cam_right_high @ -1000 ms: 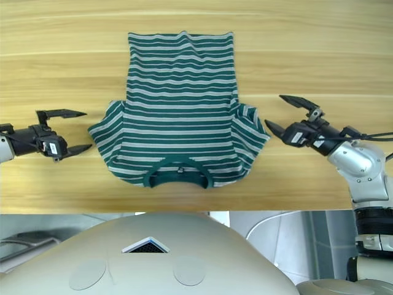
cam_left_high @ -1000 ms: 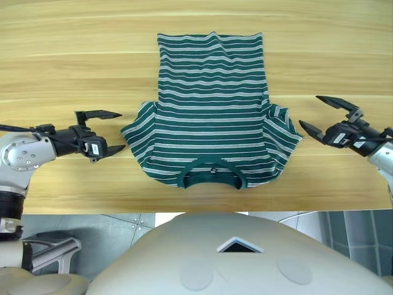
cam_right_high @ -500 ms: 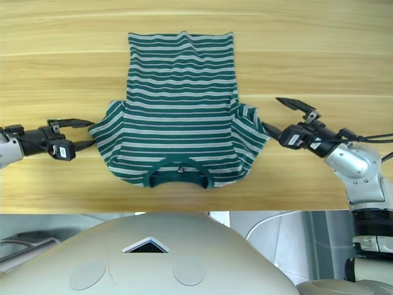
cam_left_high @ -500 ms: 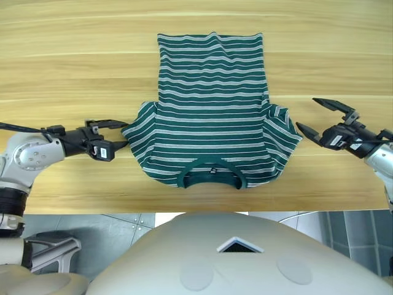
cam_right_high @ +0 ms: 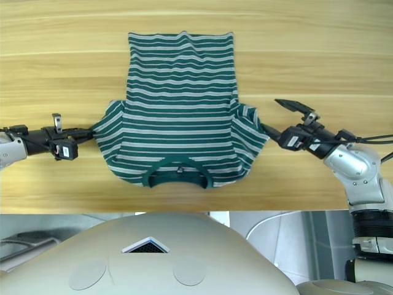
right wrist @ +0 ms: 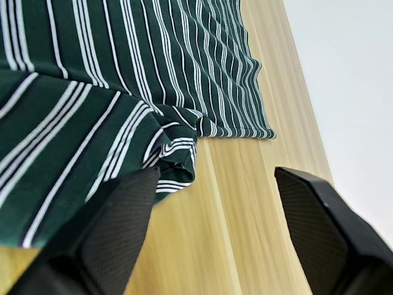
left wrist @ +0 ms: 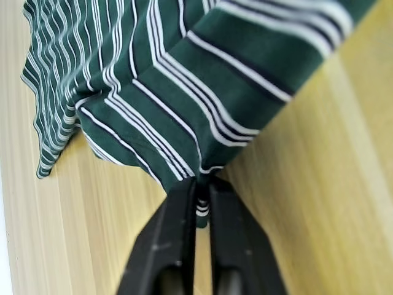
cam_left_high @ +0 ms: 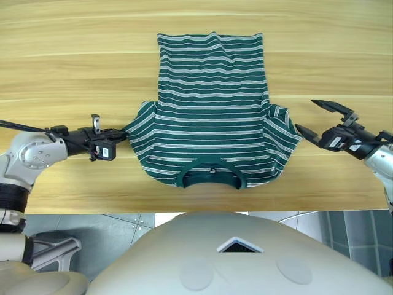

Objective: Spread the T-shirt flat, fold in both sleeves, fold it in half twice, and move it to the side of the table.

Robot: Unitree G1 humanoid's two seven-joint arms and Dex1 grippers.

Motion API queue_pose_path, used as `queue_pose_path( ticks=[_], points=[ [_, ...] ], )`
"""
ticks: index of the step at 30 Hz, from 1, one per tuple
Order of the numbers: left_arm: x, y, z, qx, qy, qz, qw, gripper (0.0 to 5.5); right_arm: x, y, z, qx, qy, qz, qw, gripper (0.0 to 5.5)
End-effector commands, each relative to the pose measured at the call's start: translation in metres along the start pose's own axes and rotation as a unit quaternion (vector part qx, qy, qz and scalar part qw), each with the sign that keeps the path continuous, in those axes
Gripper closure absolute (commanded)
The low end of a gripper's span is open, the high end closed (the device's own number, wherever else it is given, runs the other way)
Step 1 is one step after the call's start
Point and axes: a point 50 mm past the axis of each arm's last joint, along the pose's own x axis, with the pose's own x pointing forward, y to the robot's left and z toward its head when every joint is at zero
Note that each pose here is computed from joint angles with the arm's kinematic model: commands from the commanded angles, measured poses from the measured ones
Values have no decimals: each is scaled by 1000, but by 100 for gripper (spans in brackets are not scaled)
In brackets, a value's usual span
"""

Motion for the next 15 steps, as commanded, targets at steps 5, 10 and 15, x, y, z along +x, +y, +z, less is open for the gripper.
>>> queue_pose_path(
  ticks=[5,10,15],
  points=[
    [5,3,0,3,-8,4,1000,546,0,0,0,1,-3,1,1000,201],
    [5,10,6,11,-31,22,999,546,2,0,1,2,-6,1,1000,201],
    [3,16,11,21,-39,35,998,546,3,1,1,3,-9,5,1000,201]
  ],
)
